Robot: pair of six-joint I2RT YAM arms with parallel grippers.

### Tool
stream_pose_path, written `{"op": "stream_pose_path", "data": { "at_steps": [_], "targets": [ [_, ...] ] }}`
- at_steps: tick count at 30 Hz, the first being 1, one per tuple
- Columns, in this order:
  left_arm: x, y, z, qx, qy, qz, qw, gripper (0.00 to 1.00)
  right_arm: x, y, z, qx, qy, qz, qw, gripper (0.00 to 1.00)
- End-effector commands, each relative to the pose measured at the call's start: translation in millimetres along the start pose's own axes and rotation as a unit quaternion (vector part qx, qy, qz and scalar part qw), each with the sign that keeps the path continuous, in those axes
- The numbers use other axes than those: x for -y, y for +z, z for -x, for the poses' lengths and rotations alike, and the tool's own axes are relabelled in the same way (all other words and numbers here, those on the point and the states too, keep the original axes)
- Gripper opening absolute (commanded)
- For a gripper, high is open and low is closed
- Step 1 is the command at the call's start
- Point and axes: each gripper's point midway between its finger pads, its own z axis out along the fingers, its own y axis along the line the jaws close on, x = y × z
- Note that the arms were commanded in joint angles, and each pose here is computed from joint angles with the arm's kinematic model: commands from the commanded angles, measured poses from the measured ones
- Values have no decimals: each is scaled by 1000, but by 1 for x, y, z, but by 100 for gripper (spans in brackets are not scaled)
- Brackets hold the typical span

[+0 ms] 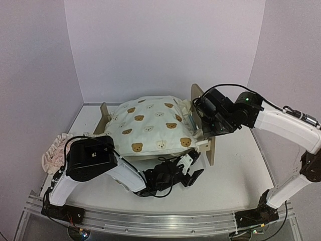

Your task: Set up the pet bed

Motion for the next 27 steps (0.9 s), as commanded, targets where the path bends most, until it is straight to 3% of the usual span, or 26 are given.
{"op": "stream_pose_path", "data": {
  "at_steps": [1,27],
  "targets": [
    [-24,22,35,59,10,39,997,65,19,-46,58,110,99,21,989,0],
    [-82,44,35,130,-16,221,966,19,9,-39,44,86,100,38,991,0]
  ]
}}
